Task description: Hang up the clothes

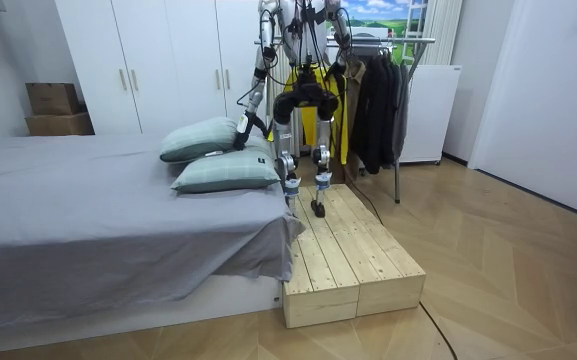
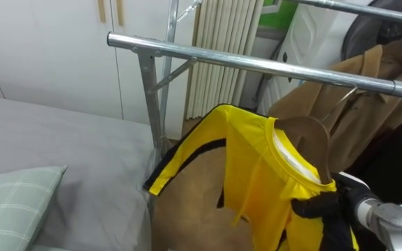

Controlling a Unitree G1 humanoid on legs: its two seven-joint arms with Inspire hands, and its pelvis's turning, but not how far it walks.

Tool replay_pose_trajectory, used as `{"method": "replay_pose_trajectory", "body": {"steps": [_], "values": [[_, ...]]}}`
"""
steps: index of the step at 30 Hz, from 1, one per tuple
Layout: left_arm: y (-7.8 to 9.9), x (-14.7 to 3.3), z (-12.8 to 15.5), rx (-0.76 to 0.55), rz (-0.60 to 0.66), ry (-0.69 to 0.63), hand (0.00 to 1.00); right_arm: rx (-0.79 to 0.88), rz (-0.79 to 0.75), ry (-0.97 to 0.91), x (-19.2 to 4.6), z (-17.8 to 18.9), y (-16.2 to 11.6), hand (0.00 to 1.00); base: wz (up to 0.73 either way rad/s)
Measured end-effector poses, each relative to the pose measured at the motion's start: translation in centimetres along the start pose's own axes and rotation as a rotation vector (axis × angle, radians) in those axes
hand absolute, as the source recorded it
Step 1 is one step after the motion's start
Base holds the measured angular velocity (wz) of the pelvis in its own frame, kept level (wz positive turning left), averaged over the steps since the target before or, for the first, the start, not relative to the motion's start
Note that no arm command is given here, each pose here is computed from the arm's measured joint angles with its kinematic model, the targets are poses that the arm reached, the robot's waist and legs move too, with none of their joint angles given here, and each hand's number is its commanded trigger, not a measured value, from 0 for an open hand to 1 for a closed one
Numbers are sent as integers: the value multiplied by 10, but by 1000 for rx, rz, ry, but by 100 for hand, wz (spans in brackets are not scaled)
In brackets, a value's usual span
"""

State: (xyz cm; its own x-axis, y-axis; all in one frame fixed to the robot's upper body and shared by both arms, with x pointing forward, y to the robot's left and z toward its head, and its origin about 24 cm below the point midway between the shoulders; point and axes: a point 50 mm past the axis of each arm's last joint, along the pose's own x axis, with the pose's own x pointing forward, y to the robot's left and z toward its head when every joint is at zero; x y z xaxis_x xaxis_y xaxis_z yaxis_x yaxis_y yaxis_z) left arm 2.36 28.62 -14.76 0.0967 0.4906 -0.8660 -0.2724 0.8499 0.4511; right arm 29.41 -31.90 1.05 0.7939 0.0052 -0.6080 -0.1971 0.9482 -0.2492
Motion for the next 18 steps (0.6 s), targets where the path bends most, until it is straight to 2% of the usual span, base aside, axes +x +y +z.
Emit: {"method": "replay_pose_trajectory", "body": {"steps": [18], "values": [[0, 0, -1, -11, 21, 3, 0, -16, -92, -5, 0, 4, -6, 100, -3]]}}
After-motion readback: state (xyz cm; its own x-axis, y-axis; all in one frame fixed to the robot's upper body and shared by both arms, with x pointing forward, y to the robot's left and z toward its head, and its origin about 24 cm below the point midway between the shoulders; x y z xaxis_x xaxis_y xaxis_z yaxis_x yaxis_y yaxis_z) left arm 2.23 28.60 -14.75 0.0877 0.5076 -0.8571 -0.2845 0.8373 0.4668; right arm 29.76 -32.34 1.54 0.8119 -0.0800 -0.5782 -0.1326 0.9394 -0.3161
